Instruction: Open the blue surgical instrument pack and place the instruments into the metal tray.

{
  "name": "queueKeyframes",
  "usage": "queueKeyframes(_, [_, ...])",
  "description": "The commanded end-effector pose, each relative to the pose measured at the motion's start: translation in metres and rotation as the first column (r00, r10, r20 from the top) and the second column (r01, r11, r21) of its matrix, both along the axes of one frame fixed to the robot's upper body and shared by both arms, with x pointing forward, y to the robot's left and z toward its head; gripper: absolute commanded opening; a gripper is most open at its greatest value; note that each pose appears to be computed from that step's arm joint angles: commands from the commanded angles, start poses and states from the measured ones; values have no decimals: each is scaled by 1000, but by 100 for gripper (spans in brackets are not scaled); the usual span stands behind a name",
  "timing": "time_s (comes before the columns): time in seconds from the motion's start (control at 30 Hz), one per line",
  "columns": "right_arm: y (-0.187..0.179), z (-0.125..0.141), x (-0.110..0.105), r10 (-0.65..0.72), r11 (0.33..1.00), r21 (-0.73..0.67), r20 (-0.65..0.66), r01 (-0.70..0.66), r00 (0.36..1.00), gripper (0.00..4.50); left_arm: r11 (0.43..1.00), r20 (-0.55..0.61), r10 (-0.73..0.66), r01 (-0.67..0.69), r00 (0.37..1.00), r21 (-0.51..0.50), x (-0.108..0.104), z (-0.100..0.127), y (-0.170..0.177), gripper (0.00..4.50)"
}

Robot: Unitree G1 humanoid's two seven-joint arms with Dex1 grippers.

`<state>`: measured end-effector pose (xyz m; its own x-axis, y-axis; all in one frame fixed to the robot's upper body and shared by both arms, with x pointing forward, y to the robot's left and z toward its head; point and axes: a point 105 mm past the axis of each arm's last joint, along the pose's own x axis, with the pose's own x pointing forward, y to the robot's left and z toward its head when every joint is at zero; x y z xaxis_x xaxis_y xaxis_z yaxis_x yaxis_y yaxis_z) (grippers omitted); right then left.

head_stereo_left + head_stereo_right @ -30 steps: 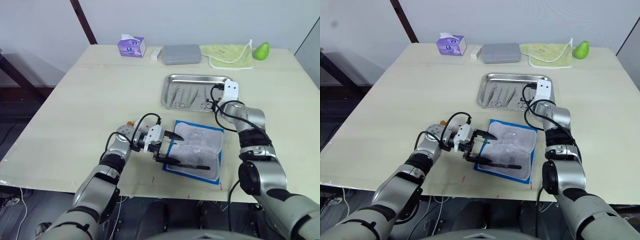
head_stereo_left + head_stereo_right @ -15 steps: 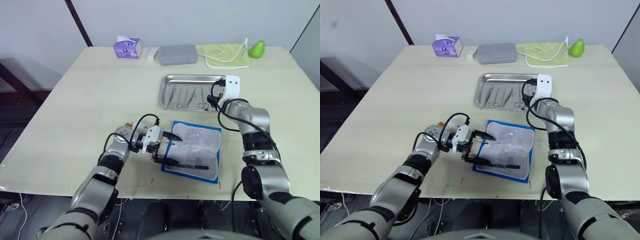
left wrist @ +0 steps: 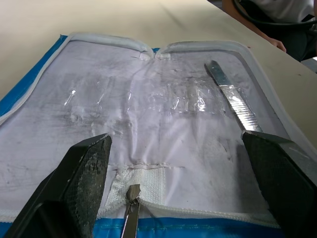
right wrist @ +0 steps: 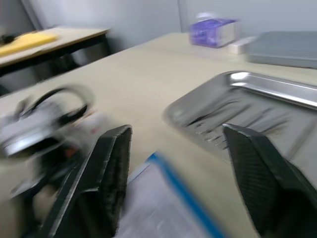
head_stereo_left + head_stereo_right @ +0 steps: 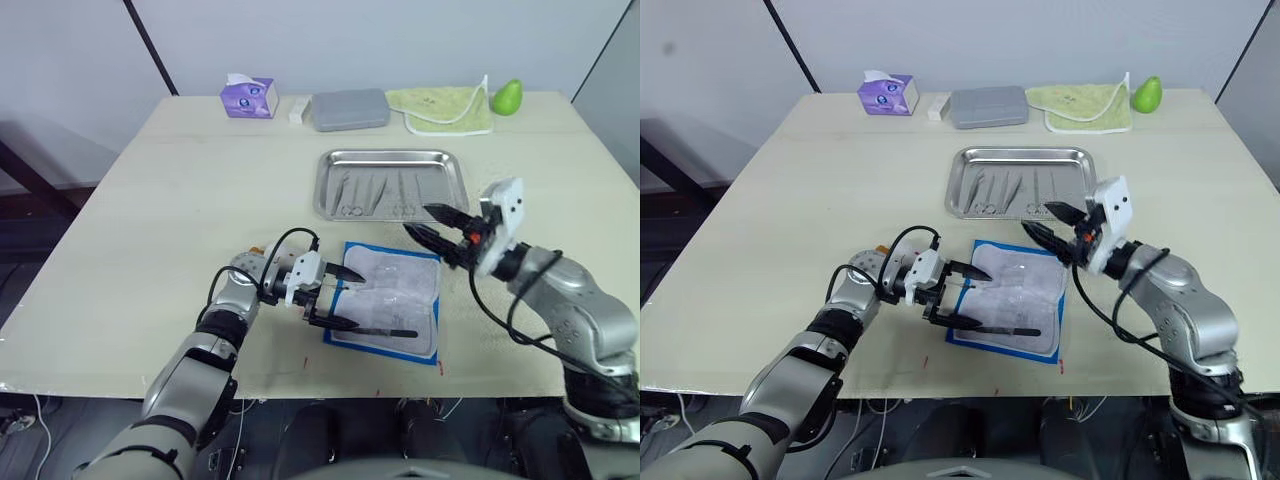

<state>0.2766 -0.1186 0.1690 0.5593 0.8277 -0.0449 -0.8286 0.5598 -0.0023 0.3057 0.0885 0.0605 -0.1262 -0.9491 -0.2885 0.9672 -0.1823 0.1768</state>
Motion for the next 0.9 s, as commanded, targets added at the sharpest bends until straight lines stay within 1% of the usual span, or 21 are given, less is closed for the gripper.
queueKeyframes(0.03, [-17, 5, -40, 144, 987, -73, 39, -141, 989, 446, 996, -121, -31, 41, 992, 81, -16, -29, 4, 450])
queueKeyframes(0.13, [-37, 0, -57, 150, 980, -133, 5, -148, 989, 446, 996, -120, -30, 40, 992, 85, -15, -28, 5, 450])
queueKeyframes(0.23, [-60, 1, -74, 127, 973, -190, -20, -128, 992, 446, 995, -119, -28, 39, 992, 90, -16, -29, 7, 450])
queueKeyframes(0.4, [-78, 2, -90, 99, 964, -244, -39, -105, 994, 446, 995, -119, -29, 40, 992, 92, -16, -30, 8, 450])
queueKeyframes(0.63, [-75, 6, -97, 117, 957, -263, -23, -119, 993, 446, 995, -116, -30, 40, 993, 93, -15, -28, 7, 450])
queueKeyframes(0.9, [-69, 8, -94, 144, 946, -292, -2, -139, 990, 446, 995, -113, -24, 35, 993, 95, -11, -26, 7, 450])
